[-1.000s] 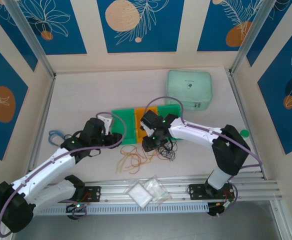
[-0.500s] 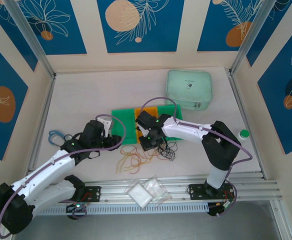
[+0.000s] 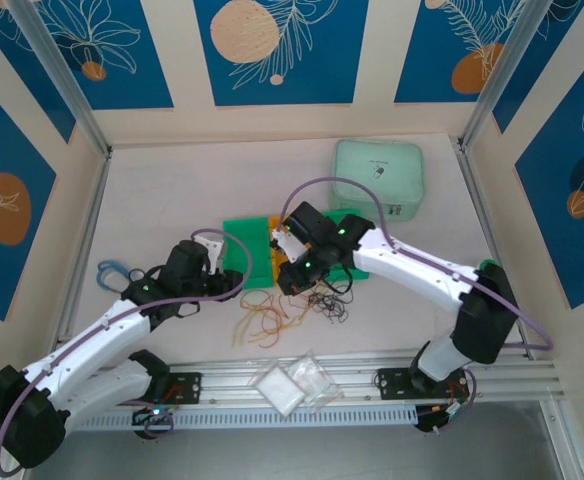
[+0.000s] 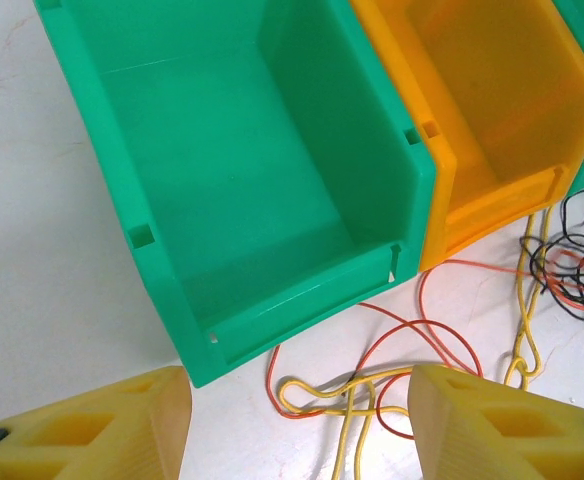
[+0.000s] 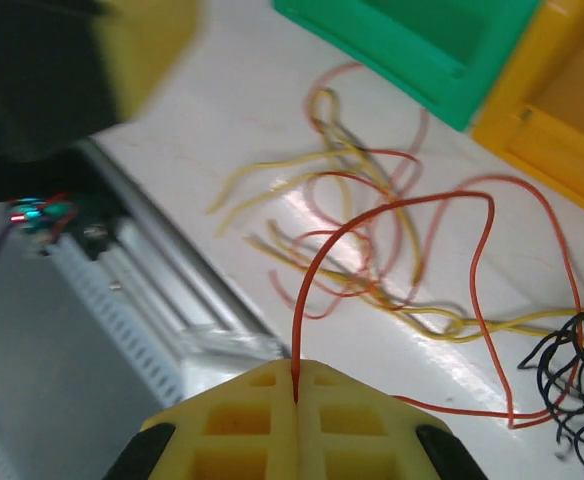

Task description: Untangle the cables

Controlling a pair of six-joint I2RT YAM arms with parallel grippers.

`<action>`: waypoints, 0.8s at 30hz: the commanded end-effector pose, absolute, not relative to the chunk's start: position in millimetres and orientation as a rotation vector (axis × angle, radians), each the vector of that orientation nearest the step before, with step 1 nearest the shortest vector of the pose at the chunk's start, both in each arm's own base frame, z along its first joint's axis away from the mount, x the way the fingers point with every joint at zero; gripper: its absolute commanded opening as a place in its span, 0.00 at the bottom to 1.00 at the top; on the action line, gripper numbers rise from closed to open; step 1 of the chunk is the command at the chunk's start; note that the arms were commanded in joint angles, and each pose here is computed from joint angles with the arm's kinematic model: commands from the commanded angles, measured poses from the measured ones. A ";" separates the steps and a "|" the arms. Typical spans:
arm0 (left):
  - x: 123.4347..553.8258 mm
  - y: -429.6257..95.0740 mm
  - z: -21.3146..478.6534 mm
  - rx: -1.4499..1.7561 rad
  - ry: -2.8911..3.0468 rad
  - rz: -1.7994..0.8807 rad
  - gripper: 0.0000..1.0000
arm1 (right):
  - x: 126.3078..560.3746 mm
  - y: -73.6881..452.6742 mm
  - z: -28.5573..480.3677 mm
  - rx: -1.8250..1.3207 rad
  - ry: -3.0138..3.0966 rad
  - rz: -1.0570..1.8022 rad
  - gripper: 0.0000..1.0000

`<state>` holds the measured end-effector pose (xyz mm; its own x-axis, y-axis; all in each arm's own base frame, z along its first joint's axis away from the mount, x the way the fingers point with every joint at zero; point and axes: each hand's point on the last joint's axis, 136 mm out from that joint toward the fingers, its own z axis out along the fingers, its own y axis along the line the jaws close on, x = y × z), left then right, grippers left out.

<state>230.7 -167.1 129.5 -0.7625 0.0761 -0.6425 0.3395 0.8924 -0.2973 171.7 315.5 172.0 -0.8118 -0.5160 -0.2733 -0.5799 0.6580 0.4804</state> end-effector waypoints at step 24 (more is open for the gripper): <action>237.5 -165.8 134.6 0.282 2.381 -0.523 0.59 | 153.3 281.8 404.5 -0.922 2.007 1.553 0.00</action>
